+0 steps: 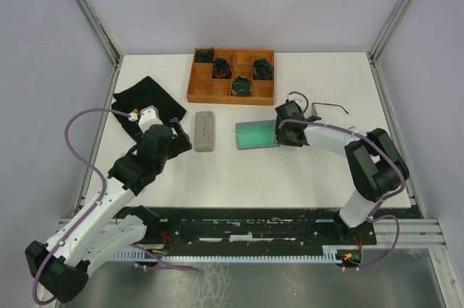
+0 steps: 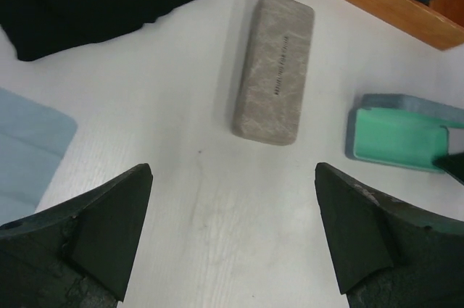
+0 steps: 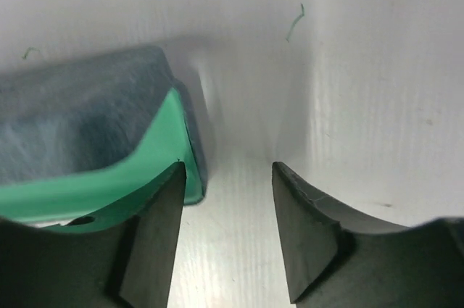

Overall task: Organize the sunglasses
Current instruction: Adjust the sunglasses case at the center of the board, then move the glasses cleaning cloth to the center of the board.

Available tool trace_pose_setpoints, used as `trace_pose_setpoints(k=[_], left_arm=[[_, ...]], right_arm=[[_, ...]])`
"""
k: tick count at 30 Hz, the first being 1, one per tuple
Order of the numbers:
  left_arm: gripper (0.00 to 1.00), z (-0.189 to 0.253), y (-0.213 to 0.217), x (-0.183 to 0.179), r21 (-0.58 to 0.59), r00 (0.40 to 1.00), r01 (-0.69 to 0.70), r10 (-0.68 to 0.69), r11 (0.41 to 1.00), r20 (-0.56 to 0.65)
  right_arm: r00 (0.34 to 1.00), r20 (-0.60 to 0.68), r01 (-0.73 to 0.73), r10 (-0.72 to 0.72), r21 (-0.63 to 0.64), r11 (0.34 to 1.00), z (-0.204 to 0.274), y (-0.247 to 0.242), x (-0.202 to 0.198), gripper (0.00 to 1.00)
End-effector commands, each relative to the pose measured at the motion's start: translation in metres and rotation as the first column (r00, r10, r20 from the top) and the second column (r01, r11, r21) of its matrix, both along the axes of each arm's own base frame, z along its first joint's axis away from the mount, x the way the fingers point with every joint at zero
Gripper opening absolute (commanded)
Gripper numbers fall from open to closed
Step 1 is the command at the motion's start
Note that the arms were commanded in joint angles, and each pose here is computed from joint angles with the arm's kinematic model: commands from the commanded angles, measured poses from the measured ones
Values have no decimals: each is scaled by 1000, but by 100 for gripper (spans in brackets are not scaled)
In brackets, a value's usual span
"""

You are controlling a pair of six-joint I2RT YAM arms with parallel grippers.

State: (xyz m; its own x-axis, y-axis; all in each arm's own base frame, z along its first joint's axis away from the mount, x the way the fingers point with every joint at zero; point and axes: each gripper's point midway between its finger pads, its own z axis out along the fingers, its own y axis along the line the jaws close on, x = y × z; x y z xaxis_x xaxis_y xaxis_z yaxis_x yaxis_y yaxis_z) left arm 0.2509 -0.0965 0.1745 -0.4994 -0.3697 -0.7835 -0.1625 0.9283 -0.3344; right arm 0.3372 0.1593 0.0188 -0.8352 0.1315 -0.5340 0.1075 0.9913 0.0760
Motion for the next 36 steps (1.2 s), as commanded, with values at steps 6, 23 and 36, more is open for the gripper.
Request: trace_pose_setpoints(k=[6,23,36], left_arm=[[99,21,99,-17,96,822,-569,563,817,89],[86,-93,159,30,229,620,-750,780,621,-83],[80,-178,160,43,272,562,-700,744,661,-362]], right_arm=[[985,174,-9,-9,104,995,72,-9,-17,66],[980,150,-157,131,172,972,115,-14,-80,69],[983,134,-152,126,209,966,107,-7,-81,69]])
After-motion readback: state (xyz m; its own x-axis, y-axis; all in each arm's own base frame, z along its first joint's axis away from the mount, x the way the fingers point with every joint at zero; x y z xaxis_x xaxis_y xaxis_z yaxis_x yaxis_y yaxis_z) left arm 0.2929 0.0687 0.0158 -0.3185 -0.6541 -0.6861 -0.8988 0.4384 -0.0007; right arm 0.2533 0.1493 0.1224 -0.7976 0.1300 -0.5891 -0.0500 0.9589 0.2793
